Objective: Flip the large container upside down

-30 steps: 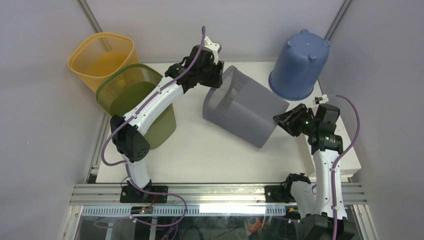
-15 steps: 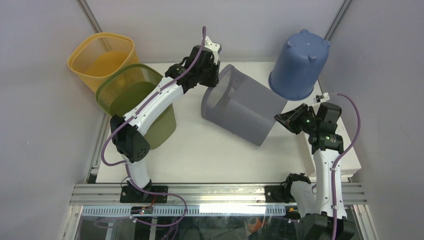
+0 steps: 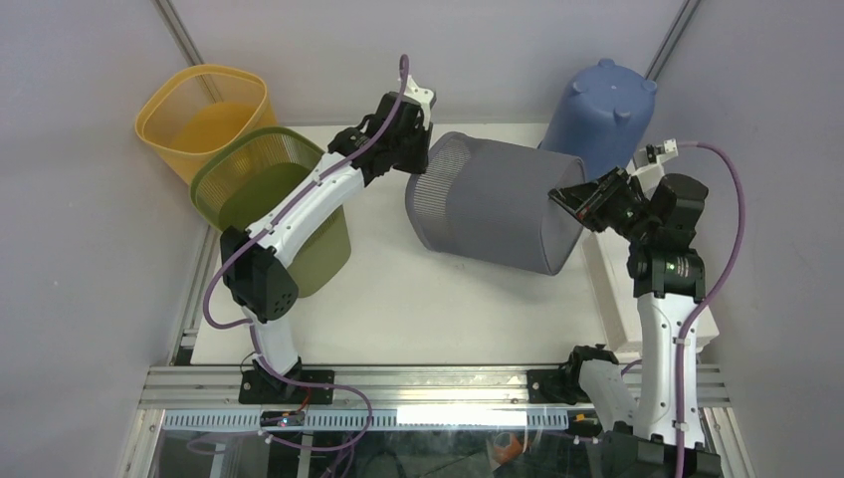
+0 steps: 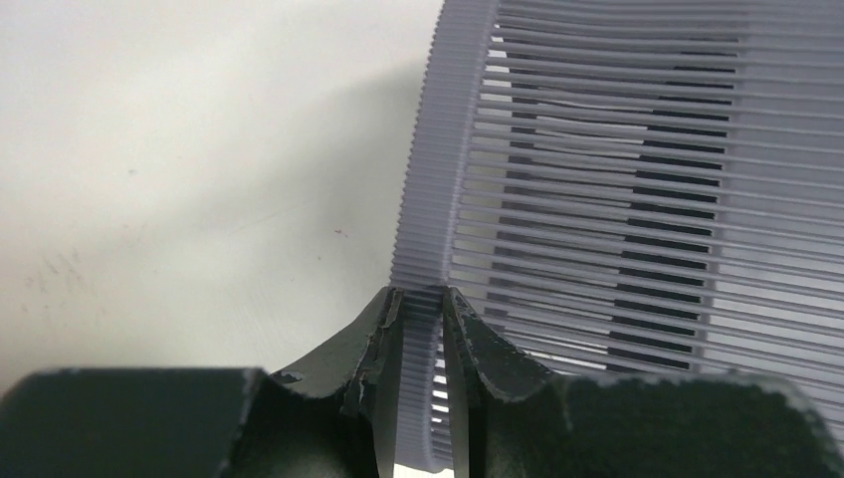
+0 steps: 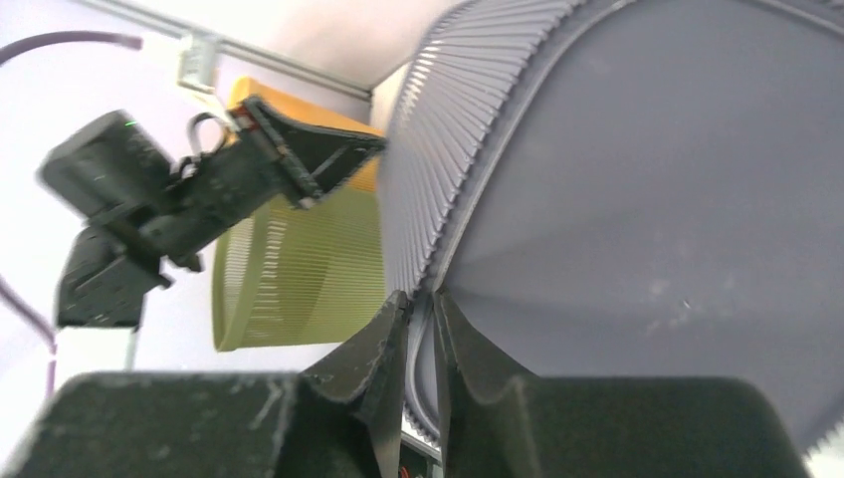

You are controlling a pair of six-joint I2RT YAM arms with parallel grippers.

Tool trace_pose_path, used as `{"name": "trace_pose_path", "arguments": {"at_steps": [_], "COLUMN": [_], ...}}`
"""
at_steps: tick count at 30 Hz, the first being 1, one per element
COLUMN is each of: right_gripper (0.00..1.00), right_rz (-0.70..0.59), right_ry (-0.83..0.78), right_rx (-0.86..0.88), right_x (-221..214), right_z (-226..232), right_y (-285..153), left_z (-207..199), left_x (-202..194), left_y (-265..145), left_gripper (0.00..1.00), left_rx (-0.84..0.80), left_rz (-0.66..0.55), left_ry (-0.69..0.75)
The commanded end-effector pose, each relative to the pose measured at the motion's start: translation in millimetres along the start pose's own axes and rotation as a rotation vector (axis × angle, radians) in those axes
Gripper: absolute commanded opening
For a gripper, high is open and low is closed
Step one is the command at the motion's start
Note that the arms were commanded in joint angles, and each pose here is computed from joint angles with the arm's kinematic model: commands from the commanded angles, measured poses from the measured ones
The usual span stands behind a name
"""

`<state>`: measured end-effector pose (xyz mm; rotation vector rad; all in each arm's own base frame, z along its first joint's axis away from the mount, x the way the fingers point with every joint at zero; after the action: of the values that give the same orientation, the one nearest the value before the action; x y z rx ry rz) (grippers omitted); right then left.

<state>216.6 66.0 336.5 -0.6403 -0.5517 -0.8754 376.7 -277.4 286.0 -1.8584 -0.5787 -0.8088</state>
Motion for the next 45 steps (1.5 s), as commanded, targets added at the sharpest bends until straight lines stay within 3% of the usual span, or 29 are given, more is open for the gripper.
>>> {"name": "trace_pose_path", "arguments": {"at_steps": [1, 12, 21, 30, 37, 41, 45], "right_gripper": [0.18, 0.25, 0.46, 0.53, 0.65, 0.69, 0.73], "right_rz": [-0.058, -0.089, -0.031, -0.036, -0.068, -0.004, 0.094], "right_ry": [-0.09, -0.068, -0.076, -0.159, -0.385, -0.468, -0.461], "right_rx": [0.232, 0.3, 0.318, 0.291, 0.085, 0.057, 0.16], "right_x": [25, 36, 27, 40, 38, -1, -53], "right_z": [53, 70, 80, 90, 82, 58, 40], "right_y": [-12, 5, 40, 42, -11, -32, -44], "left_z": [-27, -37, -34, -28, -27, -29, -34], "left_x": [-20, -52, -77, -86, -62, -32, 3], "left_y": [3, 19, 31, 32, 16, -6, -42], "left_gripper": [0.22, 0.23, 0.26, 0.28, 0.36, 0.42, 0.54], "left_rx": [-0.137, -0.209, -0.199, -0.174, -0.156, -0.169, -0.201], "left_rz": [0.073, 0.149, 0.198, 0.21, 0.139, 0.071, -0.032], "left_ry": [-0.004, -0.06, -0.082, -0.093, -0.078, -0.075, -0.067]}}
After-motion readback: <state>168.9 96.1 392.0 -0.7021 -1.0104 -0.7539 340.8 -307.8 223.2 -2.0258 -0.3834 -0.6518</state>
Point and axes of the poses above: each gripper's point midway between its finger pads, its own y axis out along the fingers, its own z axis along the line the jaws close on, x = y × z, the point moved 5 cm from there along -y, back along the fingers, and after that the axes turned 12 degrees about -y, right-handed, at the moved point
